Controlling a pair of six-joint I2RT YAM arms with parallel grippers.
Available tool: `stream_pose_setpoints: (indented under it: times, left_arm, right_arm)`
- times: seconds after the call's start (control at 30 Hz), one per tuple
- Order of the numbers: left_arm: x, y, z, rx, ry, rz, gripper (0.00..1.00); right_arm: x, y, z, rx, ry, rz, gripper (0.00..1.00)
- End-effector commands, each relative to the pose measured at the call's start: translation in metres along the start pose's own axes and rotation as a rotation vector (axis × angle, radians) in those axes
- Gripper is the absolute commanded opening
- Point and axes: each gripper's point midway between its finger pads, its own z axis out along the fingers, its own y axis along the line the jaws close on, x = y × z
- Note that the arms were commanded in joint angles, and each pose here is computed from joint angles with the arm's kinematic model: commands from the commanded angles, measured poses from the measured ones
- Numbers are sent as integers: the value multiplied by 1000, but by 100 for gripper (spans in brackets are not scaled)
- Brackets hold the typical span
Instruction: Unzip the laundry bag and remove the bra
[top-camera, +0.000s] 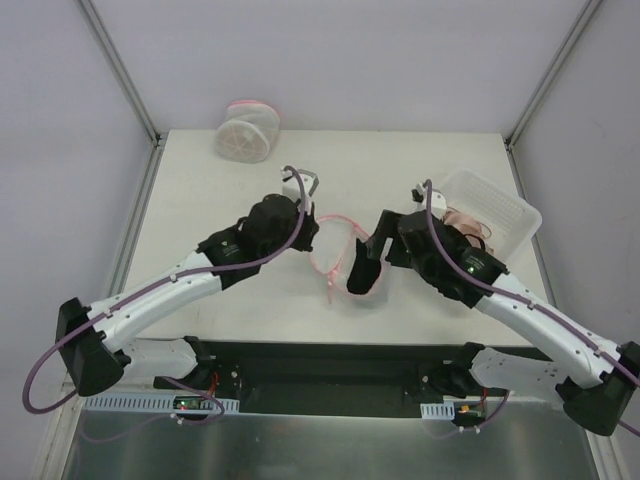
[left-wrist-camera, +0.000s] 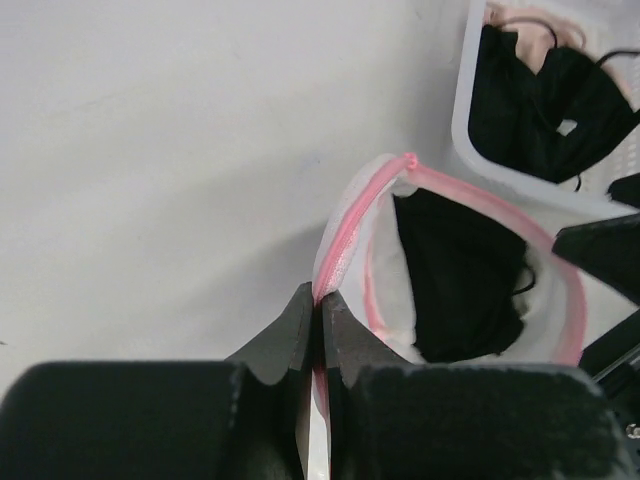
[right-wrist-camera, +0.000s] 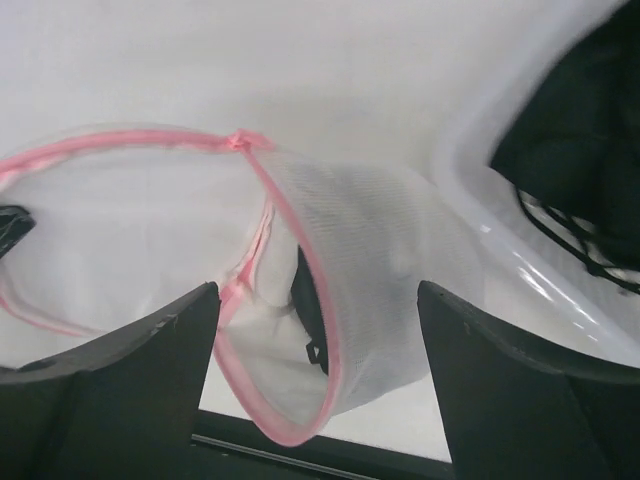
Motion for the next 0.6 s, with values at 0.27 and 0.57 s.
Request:
stream_pose_setpoints:
  times: [0.27, 0.57]
  left_arm:
    - [17, 1, -26, 96, 38, -143, 0]
    - [22, 6, -24, 71, 45, -147, 0]
  right_arm:
    - [18, 115, 13, -317, 105, -56, 64]
    - [22, 106, 39, -173, 75, -128, 47]
